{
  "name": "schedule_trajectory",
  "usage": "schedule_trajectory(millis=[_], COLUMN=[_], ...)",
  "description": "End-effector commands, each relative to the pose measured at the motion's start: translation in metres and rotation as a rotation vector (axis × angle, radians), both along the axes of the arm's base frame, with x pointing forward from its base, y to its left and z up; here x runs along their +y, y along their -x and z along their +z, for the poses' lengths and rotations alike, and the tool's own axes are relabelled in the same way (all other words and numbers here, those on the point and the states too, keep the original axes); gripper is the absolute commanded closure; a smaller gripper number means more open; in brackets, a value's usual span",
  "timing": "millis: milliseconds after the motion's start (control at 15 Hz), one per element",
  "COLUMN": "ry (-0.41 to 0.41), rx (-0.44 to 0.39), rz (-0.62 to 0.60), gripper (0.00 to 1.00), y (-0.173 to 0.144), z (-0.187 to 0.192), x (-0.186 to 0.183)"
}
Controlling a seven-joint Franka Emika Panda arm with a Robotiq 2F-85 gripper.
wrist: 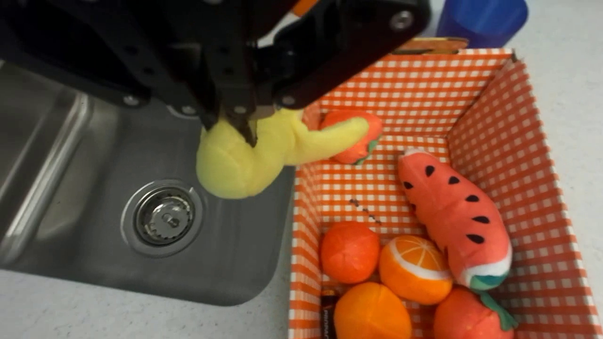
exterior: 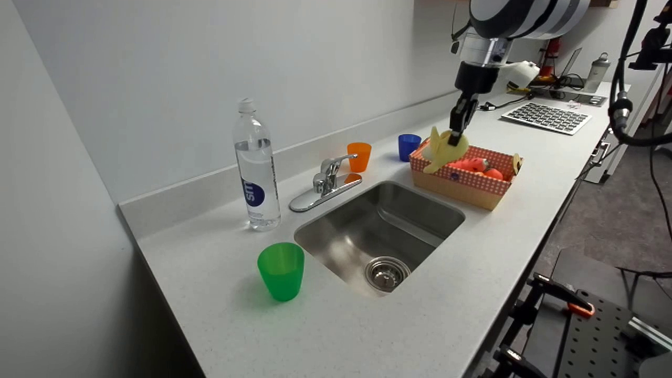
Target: Pick up the banana plush toy and place it on the left
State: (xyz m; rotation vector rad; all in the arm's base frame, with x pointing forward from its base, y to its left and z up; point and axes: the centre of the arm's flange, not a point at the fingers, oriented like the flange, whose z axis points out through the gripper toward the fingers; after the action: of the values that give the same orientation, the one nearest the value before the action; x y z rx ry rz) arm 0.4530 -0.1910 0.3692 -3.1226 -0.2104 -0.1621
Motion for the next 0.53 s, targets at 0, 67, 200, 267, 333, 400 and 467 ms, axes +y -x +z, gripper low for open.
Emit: schedule_trajectory(millis=[0, 67, 200, 267, 333, 400, 467], ry=[-0.028, -0.031, -0.042, -0.047, -0.052, -0.052, -0.049], rx=[0.000, 0.004, 0.018, 0.030, 0.043, 0.053, 0.068], rz=[0.174, 0.221, 0.306, 0.350, 0.395, 0.440, 0.483], gripper=[0.98, 0.98, 0.98, 0.98, 0.98, 0.98, 0.98], y=[0.037, 0.044, 0.059, 0.068, 0.077, 0.087, 0.097], z=[0.015, 0.016, 0.017, 0.016, 0.014, 0.010, 0.005], x=[0.046, 0.056, 0.072, 0.079, 0.085, 0.091, 0.096])
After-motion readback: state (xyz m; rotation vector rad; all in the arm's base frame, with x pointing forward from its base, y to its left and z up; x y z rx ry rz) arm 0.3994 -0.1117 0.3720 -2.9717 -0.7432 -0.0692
